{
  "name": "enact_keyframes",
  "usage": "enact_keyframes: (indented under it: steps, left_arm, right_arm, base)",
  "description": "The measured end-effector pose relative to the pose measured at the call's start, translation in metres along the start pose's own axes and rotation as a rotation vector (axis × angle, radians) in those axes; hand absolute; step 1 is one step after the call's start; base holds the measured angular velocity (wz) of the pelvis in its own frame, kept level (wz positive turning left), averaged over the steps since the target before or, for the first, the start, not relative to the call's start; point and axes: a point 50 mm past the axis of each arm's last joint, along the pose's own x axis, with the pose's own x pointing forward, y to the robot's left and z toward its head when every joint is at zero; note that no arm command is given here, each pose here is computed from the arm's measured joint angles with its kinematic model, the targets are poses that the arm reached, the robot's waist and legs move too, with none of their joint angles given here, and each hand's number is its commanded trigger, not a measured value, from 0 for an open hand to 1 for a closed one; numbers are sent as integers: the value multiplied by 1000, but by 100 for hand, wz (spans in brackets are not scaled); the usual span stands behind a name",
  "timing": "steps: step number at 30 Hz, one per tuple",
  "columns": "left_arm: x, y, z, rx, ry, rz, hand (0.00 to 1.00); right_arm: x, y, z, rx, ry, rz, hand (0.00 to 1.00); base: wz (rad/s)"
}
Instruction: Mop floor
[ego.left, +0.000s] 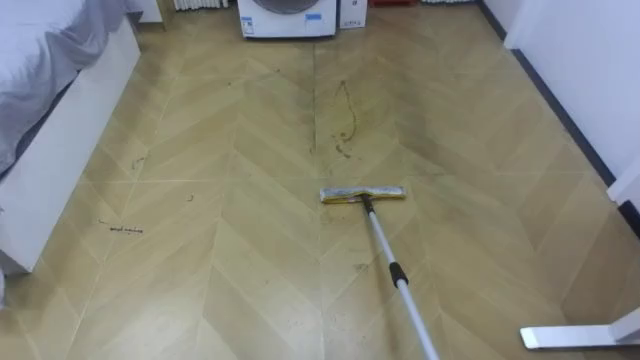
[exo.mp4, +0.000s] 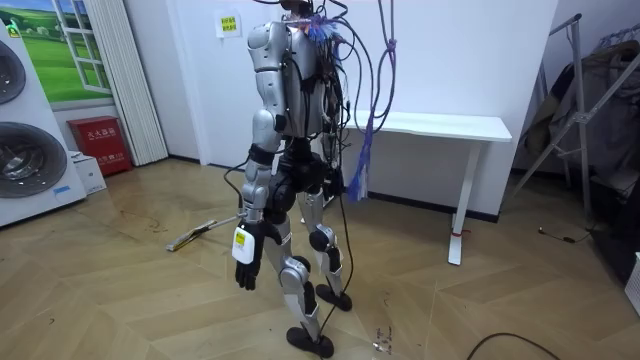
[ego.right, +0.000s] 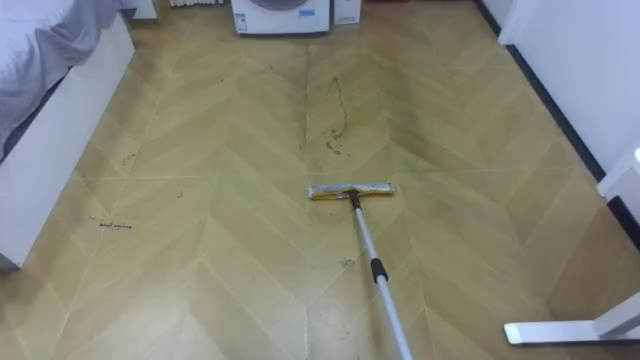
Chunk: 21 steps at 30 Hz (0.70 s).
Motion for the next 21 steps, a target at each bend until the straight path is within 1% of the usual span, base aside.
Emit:
enact_keyframes:
  steps: [11,17,21]
  left_arm:
    - [0,-2,-4,-28,25,-12,0]
    - [0,-2,3,-24,10,-10,0]
    - [0,0,13,-23,-13,-7,0]
  right_arm:
    - [0,2,-1,7,7,9,100]
    - [-1,0,6,-2,-16,-3,100]
    - [-2,-3,15,-2,-30,-22,100]
  base:
    - [0]
    - [-2]
    - [7]
